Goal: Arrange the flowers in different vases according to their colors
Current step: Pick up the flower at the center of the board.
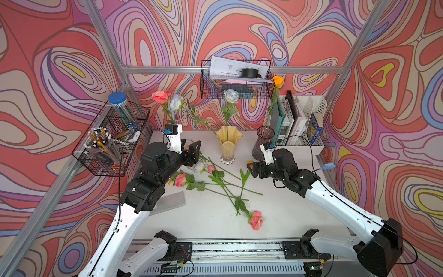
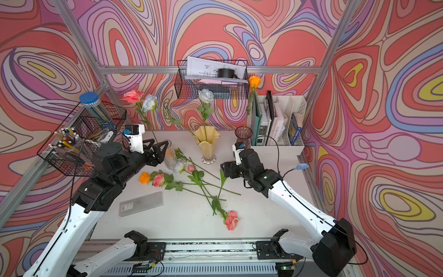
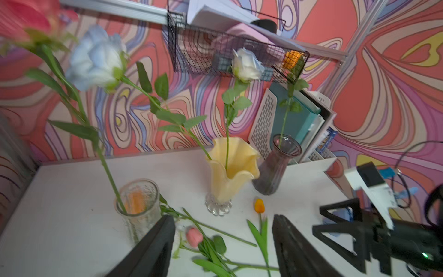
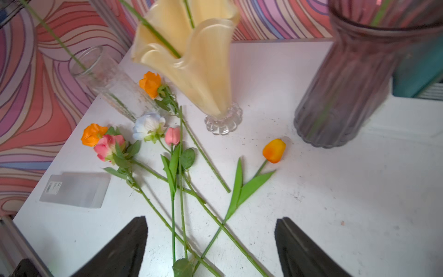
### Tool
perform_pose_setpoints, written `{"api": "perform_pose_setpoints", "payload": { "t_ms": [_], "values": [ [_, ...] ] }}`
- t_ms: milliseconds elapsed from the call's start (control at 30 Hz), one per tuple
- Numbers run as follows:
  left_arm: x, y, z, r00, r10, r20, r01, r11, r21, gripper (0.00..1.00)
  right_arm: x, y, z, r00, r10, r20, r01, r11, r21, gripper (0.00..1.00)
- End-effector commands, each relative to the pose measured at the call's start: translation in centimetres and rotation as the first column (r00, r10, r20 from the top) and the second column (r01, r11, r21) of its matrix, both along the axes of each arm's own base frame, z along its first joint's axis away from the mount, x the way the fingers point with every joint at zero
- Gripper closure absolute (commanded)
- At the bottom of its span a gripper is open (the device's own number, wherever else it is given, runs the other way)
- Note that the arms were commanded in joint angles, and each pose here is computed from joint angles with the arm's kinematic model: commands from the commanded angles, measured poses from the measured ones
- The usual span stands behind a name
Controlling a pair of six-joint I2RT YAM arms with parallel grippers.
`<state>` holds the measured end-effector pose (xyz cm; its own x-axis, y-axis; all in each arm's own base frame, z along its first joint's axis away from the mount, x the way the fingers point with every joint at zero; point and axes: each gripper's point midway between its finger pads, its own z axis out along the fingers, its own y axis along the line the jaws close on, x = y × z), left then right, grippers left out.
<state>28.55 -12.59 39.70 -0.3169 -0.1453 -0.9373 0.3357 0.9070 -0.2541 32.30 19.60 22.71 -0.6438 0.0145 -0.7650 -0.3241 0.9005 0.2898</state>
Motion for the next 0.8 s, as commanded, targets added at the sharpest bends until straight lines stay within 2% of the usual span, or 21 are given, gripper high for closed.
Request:
{"api": "perform_pose_setpoints", "payload": {
  "t_ms": [0,67,100,133,200,300,367,433,500,600,700,767],
  "values": [
    [-3.2,-0.7,-7.4,0.942,-0.040,-0.332,-0.001,0.992,-0.123,0.28,0.3,-2.1,-0.8,0.993,-0.096,-0.069,0.098,0.995,0.024,0.15],
    [-4.8,0.7,-10.7,0.859,0.049,-0.509,-0.117,0.988,-0.102,0.28,0.3,-2.6,-1.5,0.990,-0.103,-0.093,0.106,0.994,0.029,0.15],
    [-5.8,1.0,-12.0,0.813,0.064,-0.579,-0.137,0.987,-0.083,0.28,0.3,-2.8,-1.9,0.989,-0.102,-0.105,0.106,0.994,0.031,0.15],
    [-6.8,1.1,-13.0,0.770,0.062,-0.635,-0.151,0.985,-0.087,0.29,0.3,-2.8,-2.2,0.988,-0.101,-0.113,0.106,0.994,0.034,0.15],
    [-8.4,0.4,-14.1,0.718,0.014,-0.696,-0.163,0.975,-0.149,0.31,0.2,-2.7,-2.6,0.988,-0.094,-0.122,0.100,0.994,0.038,0.15],
    [-10.3,-0.4,-15.6,0.659,-0.037,-0.751,-0.197,0.955,-0.220,0.32,0.2,-2.7,-3.0,0.987,-0.092,-0.133,0.097,0.995,0.036,0.15],
    [-11.2,-0.8,-17.2,0.618,-0.051,-0.784,-0.215,0.949,-0.231,0.32,0.2,-2.5,-3.1,0.986,-0.087,-0.139,0.094,0.995,0.044,0.15],
    [-11.9,-2.1,-18.9,0.562,-0.114,-0.819,-0.212,0.938,-0.276,0.31,0.1,-2.4,-3.2,0.987,-0.079,-0.143,0.087,0.995,0.049,0.16],
    [-12.5,-2.3,-21.1,0.503,-0.103,-0.858,-0.235,0.939,-0.250,0.30,0.0,-2.3,-3.4,0.986,-0.075,-0.146,0.084,0.995,0.053,0.16],
    [-12.5,-3.2,-24.0,0.456,-0.082,-0.886,-0.271,0.936,-0.226,0.30,-0.1,-2.1,-3.6,0.986,-0.067,-0.151,0.077,0.995,0.061,0.15],
    [-11.6,-4.6,-26.6,0.413,-0.100,-0.905,-0.352,0.899,-0.260,0.30,-0.2,-2.2,-4.0,0.985,-0.070,-0.158,0.080,0.995,0.056,0.16],
    [-11.0,-4.6,-28.1,0.383,-0.072,-0.921,-0.429,0.869,-0.246,0.29,-0.3,-2.3,-4.2,0.984,-0.071,-0.162,0.082,0.995,0.058,0.16]
  ]
}}
